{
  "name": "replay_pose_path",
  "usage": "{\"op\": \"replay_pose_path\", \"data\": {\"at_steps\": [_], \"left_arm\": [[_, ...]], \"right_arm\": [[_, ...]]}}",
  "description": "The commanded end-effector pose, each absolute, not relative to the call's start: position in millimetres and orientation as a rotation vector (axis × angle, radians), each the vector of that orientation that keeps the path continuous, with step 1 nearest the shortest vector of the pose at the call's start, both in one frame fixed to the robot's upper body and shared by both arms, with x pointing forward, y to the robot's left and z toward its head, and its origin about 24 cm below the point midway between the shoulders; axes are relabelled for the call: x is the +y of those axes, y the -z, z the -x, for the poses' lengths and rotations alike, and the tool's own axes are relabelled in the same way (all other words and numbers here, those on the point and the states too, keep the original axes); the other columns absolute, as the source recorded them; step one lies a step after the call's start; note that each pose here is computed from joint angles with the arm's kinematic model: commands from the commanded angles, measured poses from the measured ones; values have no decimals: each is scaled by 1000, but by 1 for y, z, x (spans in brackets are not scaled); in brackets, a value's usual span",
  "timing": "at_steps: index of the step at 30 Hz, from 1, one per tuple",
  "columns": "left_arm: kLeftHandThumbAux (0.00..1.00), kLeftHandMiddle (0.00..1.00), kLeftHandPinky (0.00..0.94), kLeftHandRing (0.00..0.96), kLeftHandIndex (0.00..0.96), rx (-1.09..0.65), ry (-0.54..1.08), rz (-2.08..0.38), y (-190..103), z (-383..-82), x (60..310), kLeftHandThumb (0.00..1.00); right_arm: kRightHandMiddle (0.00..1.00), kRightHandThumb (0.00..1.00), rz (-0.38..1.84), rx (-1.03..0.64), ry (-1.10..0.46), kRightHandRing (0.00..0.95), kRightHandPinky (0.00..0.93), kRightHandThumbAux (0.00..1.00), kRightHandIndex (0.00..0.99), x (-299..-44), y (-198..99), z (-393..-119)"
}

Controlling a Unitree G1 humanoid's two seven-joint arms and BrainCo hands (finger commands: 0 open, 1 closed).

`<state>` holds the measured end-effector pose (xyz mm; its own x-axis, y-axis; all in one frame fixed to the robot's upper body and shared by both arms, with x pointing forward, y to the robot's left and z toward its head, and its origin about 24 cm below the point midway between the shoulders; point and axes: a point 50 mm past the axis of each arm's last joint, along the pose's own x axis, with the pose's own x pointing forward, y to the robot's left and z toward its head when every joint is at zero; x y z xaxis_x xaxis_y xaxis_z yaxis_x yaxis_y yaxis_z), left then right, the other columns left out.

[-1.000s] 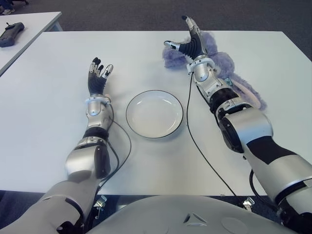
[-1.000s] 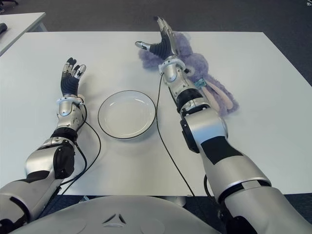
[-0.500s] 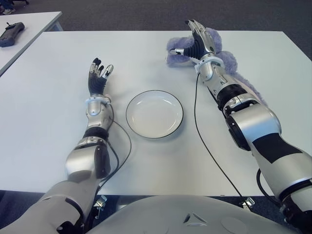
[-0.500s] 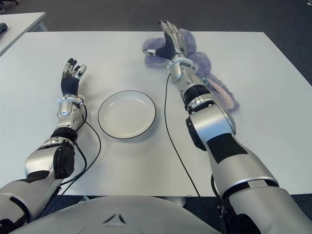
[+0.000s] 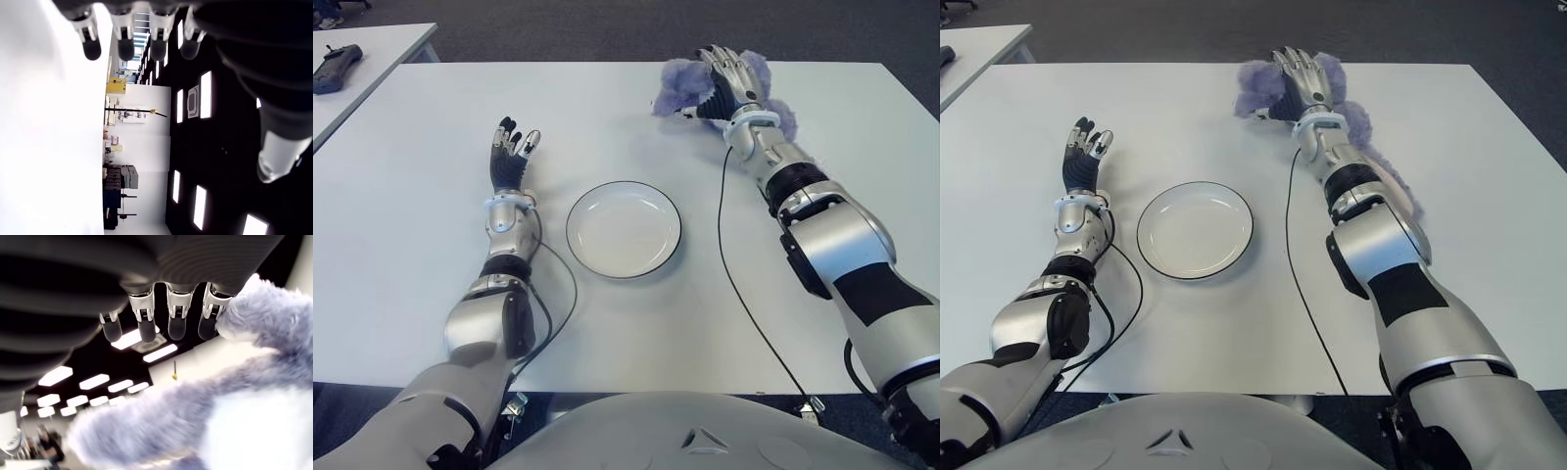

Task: Put the doll into the plate.

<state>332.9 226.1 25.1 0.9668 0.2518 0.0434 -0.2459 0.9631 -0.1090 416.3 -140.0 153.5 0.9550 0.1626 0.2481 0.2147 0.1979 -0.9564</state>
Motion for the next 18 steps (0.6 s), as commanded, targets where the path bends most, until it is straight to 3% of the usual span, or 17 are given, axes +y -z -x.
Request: {"op": "replay_pose_path", "data": {"at_steps": [1, 18], "left_arm": [[603, 47, 25, 29, 11, 412, -315, 253, 94, -234, 196, 0], [581, 45, 18, 26, 8, 426, -304, 248, 93, -238, 193, 0]], "right_arm": [[0, 33, 1569, -293, 79, 0, 0, 562, 8, -159, -172, -422], [0, 0, 1679, -302, 131, 0, 0, 549, 21, -167, -194, -426]]}}
